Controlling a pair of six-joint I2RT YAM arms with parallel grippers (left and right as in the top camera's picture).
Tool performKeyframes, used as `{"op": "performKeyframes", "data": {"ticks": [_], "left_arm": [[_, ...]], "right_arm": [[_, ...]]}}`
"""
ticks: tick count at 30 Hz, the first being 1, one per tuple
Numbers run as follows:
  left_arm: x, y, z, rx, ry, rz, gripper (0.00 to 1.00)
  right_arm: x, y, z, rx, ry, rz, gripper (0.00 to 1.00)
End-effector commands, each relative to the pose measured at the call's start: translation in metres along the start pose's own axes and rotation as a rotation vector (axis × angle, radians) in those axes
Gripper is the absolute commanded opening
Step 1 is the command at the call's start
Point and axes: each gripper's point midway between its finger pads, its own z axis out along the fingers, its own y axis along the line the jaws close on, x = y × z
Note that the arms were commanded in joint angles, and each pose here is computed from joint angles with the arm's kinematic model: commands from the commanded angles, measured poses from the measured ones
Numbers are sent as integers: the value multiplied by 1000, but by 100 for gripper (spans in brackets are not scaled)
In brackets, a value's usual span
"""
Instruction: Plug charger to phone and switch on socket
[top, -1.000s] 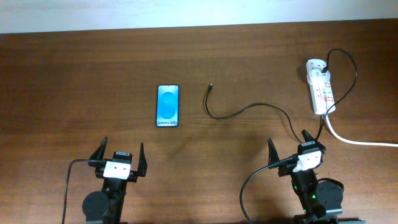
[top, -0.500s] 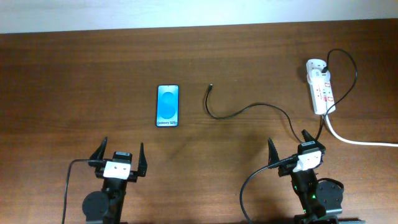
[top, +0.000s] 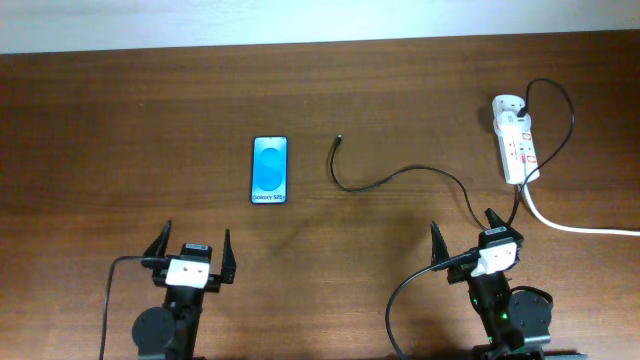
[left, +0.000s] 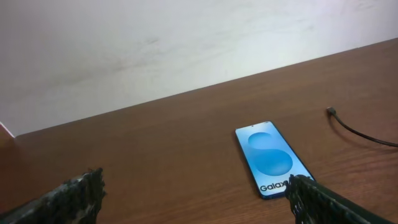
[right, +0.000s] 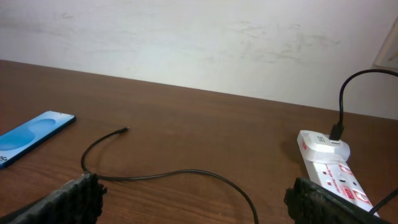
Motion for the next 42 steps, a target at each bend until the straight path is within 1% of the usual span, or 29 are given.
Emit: {"op": "performKeyframes", "data": {"ticks": [1, 5, 10, 14, 19, 22, 25, 31, 35, 39, 42], "left_arm": [[4, 1, 0, -8, 13, 4, 99], [6, 0, 1, -2, 35, -7, 99], [-13, 5, -1, -11, -3, -4, 99], [-24, 2, -2, 15, -15, -10, 99], [-53, 5, 0, 42, -21, -14, 99], [-71, 10, 6, 48, 4, -17, 99], [-83, 9, 16, 86, 32, -22, 99], [-87, -1, 49, 204, 193, -59, 99], [-93, 1, 82, 252, 332, -122, 99], [-100, -3, 118, 331, 487, -172, 99], [-102, -9, 140, 371, 586, -182, 99]], "right_arm": [[1, 0, 0, 5, -1, 4, 98], [1, 0, 0, 5, -1, 4, 98], [1, 0, 0, 5, -1, 4, 98], [1, 0, 0, 5, -1, 4, 98], [1, 0, 0, 5, -1, 4, 98], [1, 0, 0, 5, -1, 4, 98], [1, 0, 0, 5, -1, 4, 98], [1, 0, 0, 5, -1, 4, 98], [1, 0, 0, 5, -1, 4, 99], [1, 0, 0, 5, -1, 4, 98], [1, 0, 0, 5, -1, 4, 98]]}}
